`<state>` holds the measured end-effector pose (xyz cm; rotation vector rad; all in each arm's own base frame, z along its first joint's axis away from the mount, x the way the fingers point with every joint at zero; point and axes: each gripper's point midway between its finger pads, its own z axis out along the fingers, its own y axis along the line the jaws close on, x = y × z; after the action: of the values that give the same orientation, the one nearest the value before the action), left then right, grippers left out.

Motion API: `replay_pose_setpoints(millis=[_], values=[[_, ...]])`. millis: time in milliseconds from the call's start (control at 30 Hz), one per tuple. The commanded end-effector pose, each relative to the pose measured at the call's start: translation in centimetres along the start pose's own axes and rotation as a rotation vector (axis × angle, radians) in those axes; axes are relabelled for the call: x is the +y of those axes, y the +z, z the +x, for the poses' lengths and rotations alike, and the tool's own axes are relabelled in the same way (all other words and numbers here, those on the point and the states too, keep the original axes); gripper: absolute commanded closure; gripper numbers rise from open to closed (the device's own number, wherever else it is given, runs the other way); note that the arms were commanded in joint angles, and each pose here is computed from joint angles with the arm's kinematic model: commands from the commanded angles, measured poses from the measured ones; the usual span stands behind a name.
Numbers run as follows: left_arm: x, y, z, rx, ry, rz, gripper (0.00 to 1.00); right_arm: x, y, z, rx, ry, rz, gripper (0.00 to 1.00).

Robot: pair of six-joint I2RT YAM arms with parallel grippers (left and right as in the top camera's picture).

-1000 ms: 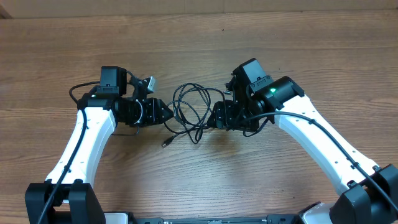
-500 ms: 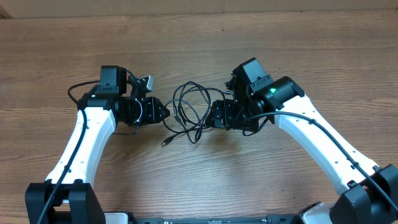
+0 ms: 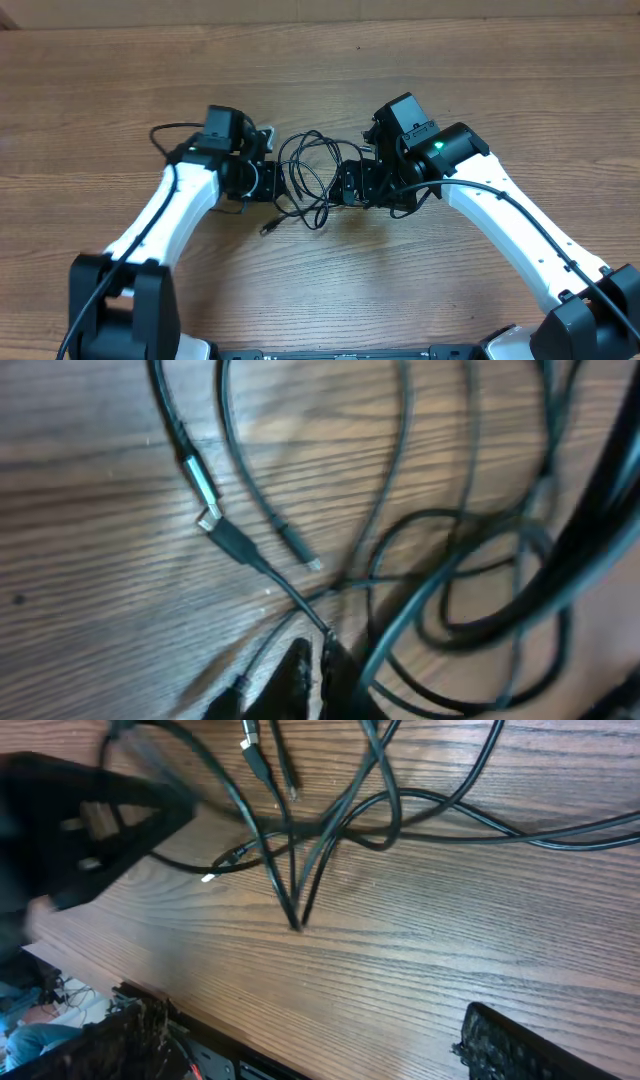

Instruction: Untangle cables

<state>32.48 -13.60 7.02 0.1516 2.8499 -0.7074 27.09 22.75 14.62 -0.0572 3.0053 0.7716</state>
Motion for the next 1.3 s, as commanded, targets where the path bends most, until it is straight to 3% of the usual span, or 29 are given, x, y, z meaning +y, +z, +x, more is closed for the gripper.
replay_pose_setpoints(millis=[0, 233, 400, 600, 900, 1033, 1167, 1267], values=[[1.8, 1.9, 0.9, 0.056, -0.018, -0.066, 0.96, 0.2, -0.3, -0.2, -0.020, -0.012, -0.003, 0.07], [1.4, -0.5, 0.1, 0.030, -0.028, -0.056, 0.96, 0.9, -0.3, -1.0, -0.054, -0.031, -0.029, 0.04], [-2.3, -4.0, 0.1, -0.024, 0.101, 0.055, 0.96, 3.1, -0.6, -2.8, -0.119, -0.077, -0.125, 0.04], [-4.5, -7.7, 0.5, -0.106, 0.162, 0.081, 0.96, 5.0, -1.0, -5.8, -0.224, 0.001, -0.209, 0.04], [-7.1, -10.7, 1.0, -0.180, 0.215, 0.160, 0.96, 7.7, 2.6, -8.8, -0.243, 0.197, -0.316, 0.21], [-7.3, -10.8, 1.0, -0.185, 0.221, 0.166, 0.96, 9.3, 5.8, -8.5, -0.213, 0.175, -0.333, 0.24], [-7.3, -11.4, 0.5, -0.217, 0.230, 0.163, 0.96, 8.9, 8.3, -7.8, -0.181, 0.175, -0.293, 0.63], [-6.6, -13.4, -0.9, -0.295, 0.226, 0.125, 0.96, 5.6, 8.7, -8.5, -0.231, 0.230, -0.154, 0.95]])
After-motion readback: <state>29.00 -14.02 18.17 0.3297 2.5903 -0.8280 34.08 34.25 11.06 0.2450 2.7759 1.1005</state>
